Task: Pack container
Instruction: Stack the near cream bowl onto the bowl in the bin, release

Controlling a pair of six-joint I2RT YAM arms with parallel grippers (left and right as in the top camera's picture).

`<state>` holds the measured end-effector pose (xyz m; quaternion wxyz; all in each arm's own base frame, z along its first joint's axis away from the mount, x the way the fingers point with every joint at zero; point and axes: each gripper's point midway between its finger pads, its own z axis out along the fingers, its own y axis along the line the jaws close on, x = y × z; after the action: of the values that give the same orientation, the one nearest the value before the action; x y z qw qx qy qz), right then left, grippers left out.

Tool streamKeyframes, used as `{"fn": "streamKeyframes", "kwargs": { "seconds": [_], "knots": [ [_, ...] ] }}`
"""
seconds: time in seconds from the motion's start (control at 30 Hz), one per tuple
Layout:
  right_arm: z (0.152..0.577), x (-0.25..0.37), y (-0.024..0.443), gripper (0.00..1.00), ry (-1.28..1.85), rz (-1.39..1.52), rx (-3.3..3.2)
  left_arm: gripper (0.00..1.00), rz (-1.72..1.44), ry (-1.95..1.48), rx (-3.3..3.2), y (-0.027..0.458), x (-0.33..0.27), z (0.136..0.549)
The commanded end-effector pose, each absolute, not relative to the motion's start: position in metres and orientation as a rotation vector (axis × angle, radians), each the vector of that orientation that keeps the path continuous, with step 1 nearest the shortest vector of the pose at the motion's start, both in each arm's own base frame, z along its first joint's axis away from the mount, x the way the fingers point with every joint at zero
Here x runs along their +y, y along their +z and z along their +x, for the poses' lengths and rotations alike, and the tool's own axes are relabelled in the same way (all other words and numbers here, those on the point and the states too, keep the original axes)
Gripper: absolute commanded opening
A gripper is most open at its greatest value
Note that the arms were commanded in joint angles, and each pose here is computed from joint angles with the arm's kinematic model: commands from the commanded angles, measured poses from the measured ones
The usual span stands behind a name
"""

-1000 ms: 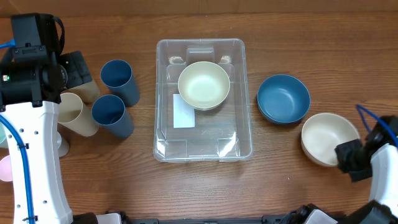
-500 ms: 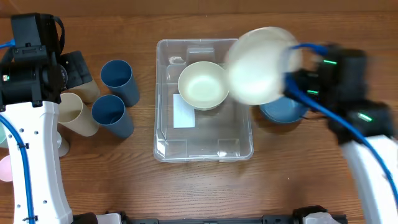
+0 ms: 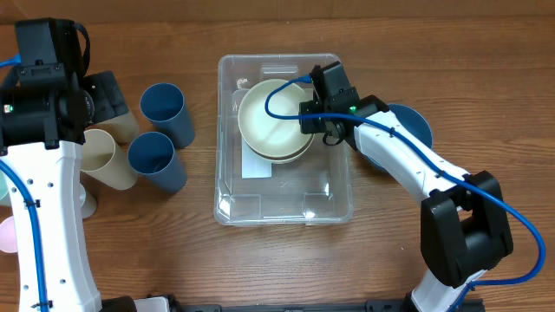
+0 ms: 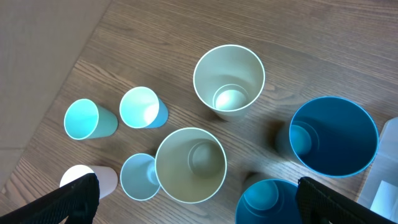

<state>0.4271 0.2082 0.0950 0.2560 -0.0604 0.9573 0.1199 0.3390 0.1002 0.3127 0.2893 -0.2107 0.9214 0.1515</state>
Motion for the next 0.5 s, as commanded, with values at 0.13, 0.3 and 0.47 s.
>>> {"fn": "streamKeyframes", "kwargs": {
  "seconds": [0.13,0.3,0.47],
  "knots": [
    [0.453,0.214,0.209,0.45,0.357,-0.201,2.396,1.00,-0.550,0.425,2.439,0.321,0.104,0.340],
    [0.413,0.219,0.244,0.49,0.487,-0.254,2.466,1.00,-0.550,0.425,2.439,0.321,0.104,0.340],
    [0.411,0.228,0.216,0.55,0.517,-0.277,2.534,1.00,-0.550,0.425,2.439,0.321,0.104,0.340]
  ]
}}
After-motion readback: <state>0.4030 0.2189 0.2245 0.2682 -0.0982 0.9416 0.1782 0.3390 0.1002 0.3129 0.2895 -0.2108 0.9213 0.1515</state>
